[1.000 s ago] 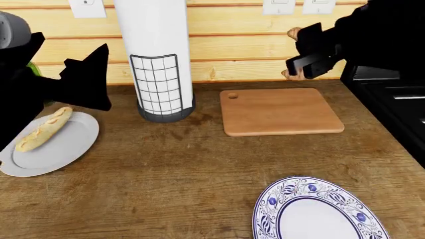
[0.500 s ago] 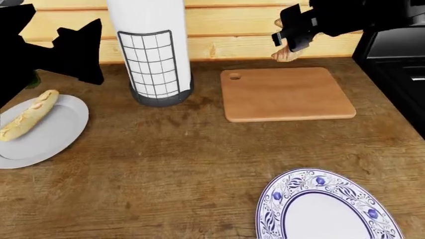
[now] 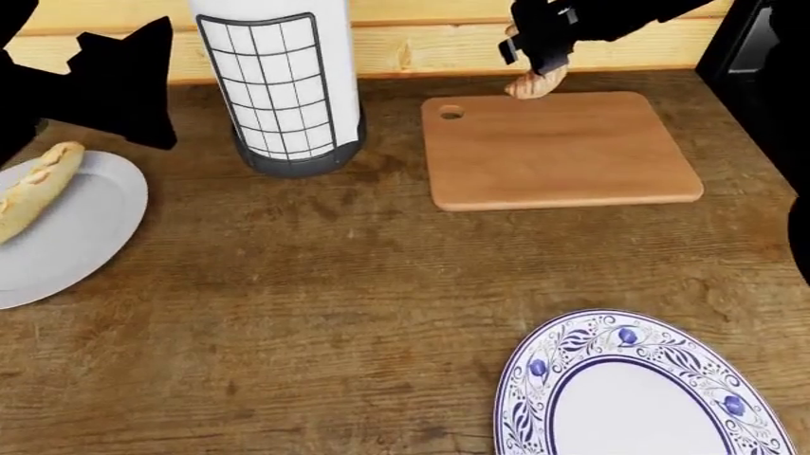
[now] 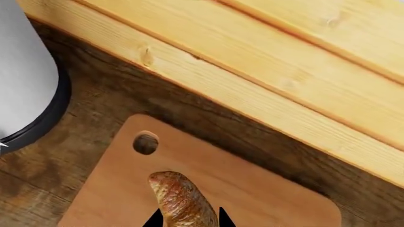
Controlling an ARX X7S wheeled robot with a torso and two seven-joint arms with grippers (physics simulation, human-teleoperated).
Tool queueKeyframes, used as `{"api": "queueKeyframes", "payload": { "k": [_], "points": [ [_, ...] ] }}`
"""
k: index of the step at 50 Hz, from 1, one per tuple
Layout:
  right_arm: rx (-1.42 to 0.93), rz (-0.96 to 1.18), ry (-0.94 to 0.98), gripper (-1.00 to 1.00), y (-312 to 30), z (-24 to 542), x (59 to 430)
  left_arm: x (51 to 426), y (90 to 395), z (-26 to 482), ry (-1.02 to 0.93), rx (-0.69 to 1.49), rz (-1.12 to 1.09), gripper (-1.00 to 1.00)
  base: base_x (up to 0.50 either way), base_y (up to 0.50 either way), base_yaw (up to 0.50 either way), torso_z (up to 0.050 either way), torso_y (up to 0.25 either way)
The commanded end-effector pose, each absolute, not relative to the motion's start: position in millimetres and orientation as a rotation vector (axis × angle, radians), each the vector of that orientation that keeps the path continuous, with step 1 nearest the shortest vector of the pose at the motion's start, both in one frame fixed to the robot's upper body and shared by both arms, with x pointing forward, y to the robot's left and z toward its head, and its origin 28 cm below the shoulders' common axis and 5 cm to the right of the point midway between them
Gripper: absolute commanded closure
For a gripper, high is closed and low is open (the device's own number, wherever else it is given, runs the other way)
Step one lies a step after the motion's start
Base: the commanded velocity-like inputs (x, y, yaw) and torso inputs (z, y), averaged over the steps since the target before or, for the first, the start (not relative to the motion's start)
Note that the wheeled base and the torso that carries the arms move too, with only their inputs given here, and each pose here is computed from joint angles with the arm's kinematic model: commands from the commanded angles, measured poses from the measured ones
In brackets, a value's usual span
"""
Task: From the different types of pastries on the counter, select a croissant and place it on the cutting board. Then retrieve a jar of jam from the cabinet and place it alongside the croissant on the cutting board.
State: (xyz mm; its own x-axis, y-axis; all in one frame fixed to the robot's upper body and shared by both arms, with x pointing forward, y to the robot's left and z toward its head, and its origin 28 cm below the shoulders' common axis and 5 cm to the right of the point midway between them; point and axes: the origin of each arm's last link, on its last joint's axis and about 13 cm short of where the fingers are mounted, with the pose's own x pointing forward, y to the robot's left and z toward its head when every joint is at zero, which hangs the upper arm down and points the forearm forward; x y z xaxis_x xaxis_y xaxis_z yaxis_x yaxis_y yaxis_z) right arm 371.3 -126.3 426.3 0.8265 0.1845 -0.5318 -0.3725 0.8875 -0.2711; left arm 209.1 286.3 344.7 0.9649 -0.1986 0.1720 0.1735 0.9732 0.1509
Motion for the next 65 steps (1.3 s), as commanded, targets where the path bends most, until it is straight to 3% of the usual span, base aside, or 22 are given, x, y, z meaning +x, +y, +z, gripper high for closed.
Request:
{"api": "queueKeyframes", "payload": {
  "k": [1, 19, 56, 57, 65],
  "points": [
    [-0.407, 0.318, 0.572, 1.0, -120.7, 423.8, 375.5, 204.7, 289.9, 347.0, -0.195, 0.128, -0.181, -1.0, 0.0, 0.0, 0.0, 0.0, 0.0],
    [-0.34, 0.365, 0.601, 1.0, -102.3, 379.3, 392.1, 205.9, 289.5, 342.3, -0.184, 0.124, -0.188, -1.0, 0.0, 0.0, 0.0, 0.0, 0.0],
    [-0.356, 0.31, 0.647, 1.0, -91.8, 350.9, 397.1, 206.8, 292.7, 334.3, -0.167, 0.11, -0.187, -1.0, 0.0, 0.0, 0.0, 0.0, 0.0],
    [-0.358, 0.308, 0.647, -1.0, -92.1, 351.7, 396.9, 206.6, 293.0, 334.1, -0.166, 0.11, -0.186, -1.0, 0.0, 0.0, 0.0, 0.0, 0.0],
    [-0.373, 0.287, 0.632, -1.0, -94.7, 365.6, 393.3, 206.1, 294.2, 333.0, -0.166, 0.106, -0.183, -1.0, 0.0, 0.0, 0.0, 0.0, 0.0]
  ]
}}
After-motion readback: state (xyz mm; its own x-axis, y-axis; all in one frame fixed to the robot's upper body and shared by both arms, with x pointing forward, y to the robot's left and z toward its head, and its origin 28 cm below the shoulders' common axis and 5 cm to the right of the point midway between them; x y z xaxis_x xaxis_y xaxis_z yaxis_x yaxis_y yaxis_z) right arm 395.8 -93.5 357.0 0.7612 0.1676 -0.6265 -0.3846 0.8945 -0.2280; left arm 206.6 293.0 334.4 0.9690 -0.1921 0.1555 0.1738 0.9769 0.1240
